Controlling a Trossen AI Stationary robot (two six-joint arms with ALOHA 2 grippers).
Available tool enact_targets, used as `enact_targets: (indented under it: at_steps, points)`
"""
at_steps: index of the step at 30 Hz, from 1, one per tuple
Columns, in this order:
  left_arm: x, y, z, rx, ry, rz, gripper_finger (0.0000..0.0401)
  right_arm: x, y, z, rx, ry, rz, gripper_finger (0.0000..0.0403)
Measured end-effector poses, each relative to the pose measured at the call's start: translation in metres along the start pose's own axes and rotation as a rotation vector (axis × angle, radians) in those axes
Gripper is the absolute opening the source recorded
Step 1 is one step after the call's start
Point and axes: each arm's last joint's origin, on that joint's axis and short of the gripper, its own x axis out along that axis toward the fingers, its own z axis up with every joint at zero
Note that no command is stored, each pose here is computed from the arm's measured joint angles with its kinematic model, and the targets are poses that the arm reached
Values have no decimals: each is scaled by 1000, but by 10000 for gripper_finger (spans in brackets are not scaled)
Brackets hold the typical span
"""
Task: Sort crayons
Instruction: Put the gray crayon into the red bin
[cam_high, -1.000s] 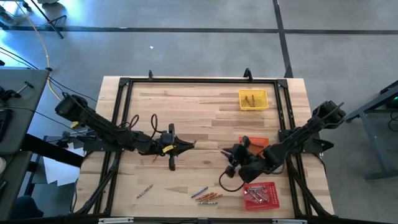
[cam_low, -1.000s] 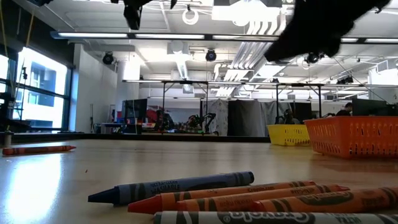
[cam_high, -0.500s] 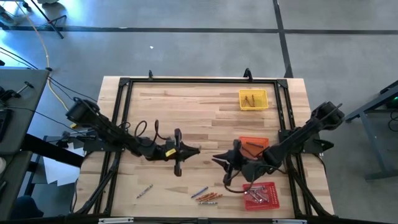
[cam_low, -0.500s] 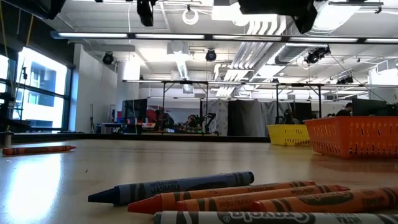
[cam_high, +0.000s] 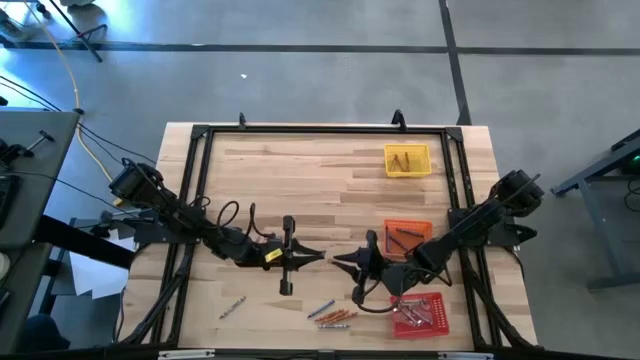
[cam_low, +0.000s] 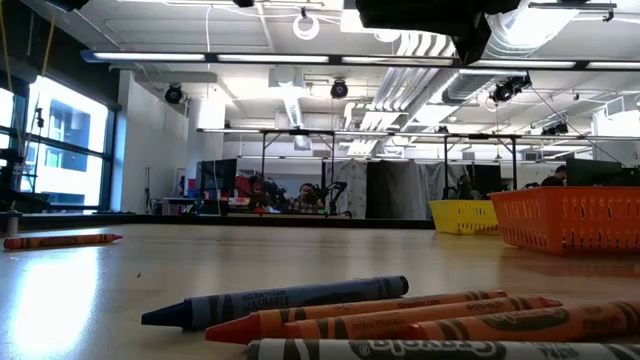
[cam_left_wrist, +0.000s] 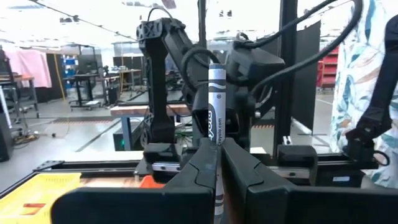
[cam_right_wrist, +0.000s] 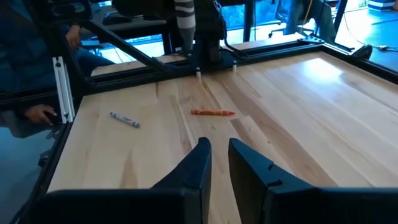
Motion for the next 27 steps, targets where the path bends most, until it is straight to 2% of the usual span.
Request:
enact_targets:
  at_steps: [19, 27]
  points:
    - [1, 2, -1, 11, 4, 4, 0, 4, -2, 10, 4, -62, 20, 51]
    - [1, 2, -1, 23, 5, 4, 0, 7, -4, 11, -56, -58, 30, 51]
